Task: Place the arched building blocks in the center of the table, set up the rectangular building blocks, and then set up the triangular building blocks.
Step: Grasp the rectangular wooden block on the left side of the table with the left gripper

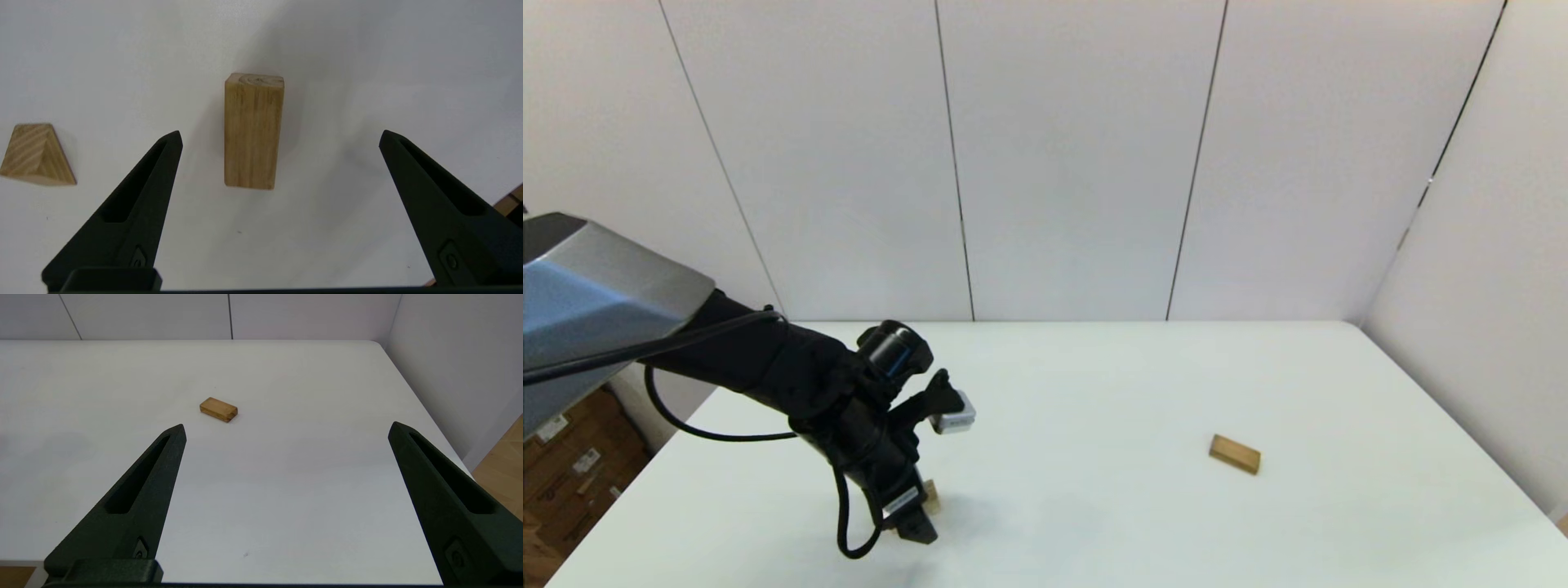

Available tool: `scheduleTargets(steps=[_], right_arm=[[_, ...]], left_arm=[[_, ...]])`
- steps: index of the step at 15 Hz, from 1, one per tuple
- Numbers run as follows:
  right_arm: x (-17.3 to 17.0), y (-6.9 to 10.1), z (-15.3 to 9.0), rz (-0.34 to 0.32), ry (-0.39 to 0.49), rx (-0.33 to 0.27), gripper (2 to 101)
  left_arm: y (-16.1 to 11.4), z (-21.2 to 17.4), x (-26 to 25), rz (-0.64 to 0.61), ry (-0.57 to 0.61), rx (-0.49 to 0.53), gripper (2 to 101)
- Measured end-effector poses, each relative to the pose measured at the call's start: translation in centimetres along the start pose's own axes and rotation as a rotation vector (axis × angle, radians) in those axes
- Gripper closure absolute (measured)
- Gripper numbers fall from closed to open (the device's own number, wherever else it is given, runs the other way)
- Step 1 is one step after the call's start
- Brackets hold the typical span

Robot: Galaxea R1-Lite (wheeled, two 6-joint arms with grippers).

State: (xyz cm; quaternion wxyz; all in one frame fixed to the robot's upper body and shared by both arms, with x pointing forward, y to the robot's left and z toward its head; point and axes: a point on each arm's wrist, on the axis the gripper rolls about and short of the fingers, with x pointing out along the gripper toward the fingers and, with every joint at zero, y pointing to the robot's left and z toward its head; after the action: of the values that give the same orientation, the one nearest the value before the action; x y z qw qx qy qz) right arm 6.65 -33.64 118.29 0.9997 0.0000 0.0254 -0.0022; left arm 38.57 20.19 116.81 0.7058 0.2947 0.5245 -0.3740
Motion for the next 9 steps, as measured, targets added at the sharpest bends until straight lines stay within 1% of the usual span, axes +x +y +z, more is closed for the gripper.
scheduleTargets(steps=[3,7,9], right_arm=[[0.0,0.0,0.0,0.000,0.000,0.000,4.3],[0.0,0.0,0.0,0.000,0.000,0.000,4.3],[0.0,0.0,0.0,0.000,0.000,0.000,4.3]], left_arm=[[0.3,0.2,0.8,-0.009,0.025,0.008,5.4],[1.1,0.1,1.2,0.000,0.086,0.009,5.4],[1.3,0.2,1.3,-0.016,0.112,0.004,5.4]])
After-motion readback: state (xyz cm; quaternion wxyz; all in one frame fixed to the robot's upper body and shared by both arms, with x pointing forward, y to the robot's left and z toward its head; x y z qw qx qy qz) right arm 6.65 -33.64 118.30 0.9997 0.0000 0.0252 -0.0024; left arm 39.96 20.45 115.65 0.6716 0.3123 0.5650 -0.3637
